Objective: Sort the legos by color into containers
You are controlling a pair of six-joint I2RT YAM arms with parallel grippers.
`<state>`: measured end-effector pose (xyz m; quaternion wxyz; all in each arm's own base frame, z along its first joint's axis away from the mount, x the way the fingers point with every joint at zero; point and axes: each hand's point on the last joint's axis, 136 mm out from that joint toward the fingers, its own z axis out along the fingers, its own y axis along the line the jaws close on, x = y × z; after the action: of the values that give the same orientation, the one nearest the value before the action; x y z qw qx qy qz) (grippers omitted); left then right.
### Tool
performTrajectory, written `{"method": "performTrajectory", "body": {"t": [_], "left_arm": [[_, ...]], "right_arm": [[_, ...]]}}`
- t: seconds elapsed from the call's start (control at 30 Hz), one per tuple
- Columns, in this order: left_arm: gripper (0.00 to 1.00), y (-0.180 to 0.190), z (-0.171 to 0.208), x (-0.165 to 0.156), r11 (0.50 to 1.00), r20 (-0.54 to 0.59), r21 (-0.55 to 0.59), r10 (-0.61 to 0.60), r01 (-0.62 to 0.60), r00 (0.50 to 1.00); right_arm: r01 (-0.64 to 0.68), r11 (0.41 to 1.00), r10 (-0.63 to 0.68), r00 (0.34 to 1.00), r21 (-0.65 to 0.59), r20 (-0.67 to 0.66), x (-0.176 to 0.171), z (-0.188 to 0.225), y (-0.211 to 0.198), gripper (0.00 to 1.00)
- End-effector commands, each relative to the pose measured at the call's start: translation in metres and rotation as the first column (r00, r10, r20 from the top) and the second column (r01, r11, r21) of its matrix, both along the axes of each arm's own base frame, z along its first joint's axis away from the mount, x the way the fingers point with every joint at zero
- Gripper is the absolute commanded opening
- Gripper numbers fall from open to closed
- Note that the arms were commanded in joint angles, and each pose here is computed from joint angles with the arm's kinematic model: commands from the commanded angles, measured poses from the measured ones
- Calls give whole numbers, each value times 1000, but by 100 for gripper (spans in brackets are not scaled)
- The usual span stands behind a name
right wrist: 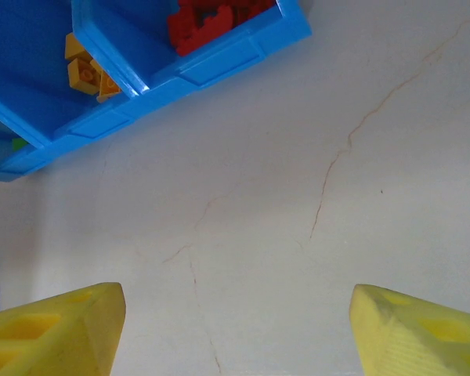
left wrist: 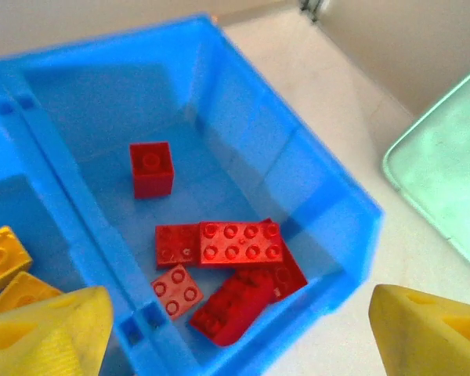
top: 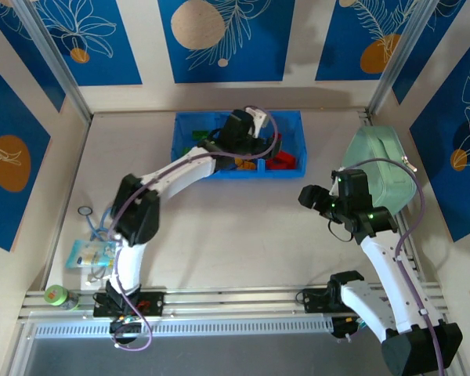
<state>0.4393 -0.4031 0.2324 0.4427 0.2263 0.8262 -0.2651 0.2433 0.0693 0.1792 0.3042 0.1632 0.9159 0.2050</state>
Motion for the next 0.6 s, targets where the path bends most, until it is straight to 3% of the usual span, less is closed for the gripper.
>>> {"method": "performTrajectory", "body": {"t": [0.0,0.13,0.17,0.2,0.23,0.57], "left_arm": [[85,27,50,-18,999,162,-40,36,-30,986],[86,72,50,-43,994,205,23,101,-108,973],[87,81,50,-48,992,212,41,112,-123,971],[87,92,50,-54,988,223,60,126,-142,967],[88,104,49,-60,983,231,77,146,-168,962],[98,213,34,-104,882,342,109,400,-459,850]], "right_arm": [[-19,999,24,995,-49,96,9,21,-4,76],[-50,994,67,978,-92,197,18,35,-3,76],[-54,994,75,972,-100,222,21,38,-2,83],[-55,992,81,965,-110,249,23,42,-2,96],[-54,991,87,955,-121,284,25,48,-2,99],[-3,956,136,891,-295,433,33,67,-14,99]]}}
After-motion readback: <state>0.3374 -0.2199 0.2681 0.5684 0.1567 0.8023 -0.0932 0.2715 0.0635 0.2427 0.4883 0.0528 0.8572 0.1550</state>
